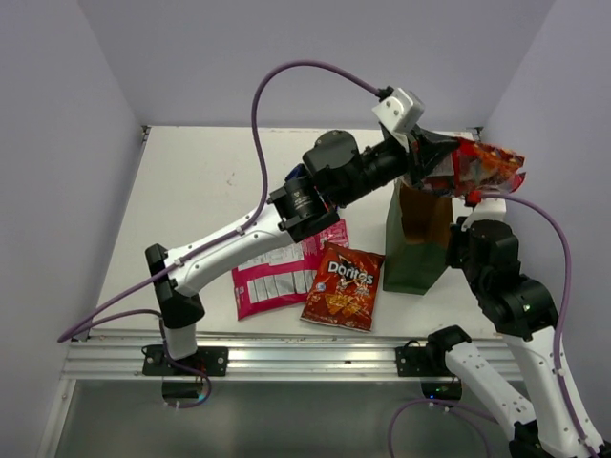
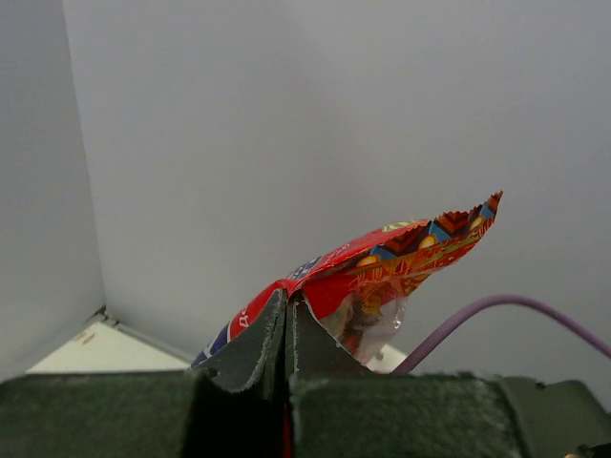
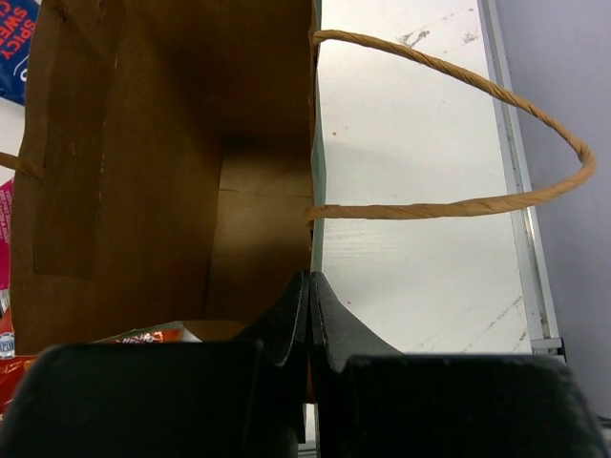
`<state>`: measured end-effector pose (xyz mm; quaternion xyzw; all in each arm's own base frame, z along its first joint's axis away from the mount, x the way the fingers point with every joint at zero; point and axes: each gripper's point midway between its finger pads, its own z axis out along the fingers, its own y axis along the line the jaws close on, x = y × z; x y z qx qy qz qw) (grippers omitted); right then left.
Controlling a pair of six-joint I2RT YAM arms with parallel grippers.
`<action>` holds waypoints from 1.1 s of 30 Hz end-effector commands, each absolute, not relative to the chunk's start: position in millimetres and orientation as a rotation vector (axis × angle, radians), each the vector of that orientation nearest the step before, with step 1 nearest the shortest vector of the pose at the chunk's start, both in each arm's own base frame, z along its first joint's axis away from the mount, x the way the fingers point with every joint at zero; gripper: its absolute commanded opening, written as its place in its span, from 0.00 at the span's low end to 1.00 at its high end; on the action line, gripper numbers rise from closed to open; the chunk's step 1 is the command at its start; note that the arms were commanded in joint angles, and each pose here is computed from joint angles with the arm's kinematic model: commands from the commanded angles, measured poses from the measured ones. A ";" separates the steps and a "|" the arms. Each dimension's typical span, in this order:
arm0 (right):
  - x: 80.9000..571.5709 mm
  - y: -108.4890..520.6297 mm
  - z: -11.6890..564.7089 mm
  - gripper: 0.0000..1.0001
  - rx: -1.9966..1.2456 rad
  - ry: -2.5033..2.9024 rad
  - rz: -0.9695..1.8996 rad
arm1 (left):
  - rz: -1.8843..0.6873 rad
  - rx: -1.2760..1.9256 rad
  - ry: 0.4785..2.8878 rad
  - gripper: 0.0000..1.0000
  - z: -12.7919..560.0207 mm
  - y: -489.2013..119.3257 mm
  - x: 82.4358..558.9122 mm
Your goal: Place the snacks into the paper bag
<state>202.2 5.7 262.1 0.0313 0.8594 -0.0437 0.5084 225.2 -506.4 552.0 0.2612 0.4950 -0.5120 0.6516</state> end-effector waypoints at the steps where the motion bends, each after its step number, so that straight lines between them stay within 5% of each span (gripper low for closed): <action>1: 203.8 10.9 264.8 0.00 0.043 2.055 -0.076 | -1.202 0.519 1.014 0.00 585.7 -479.4 215.4; 19: 205.0 9.6 263.3 0.00 0.050 2.062 -0.090 | -0.928 0.434 1.459 0.00 480.2 -460.0 266.4; 33: 206.1 9.1 262.0 0.00 0.051 2.069 -0.097 | -0.882 0.402 1.685 0.00 420.2 -459.6 262.2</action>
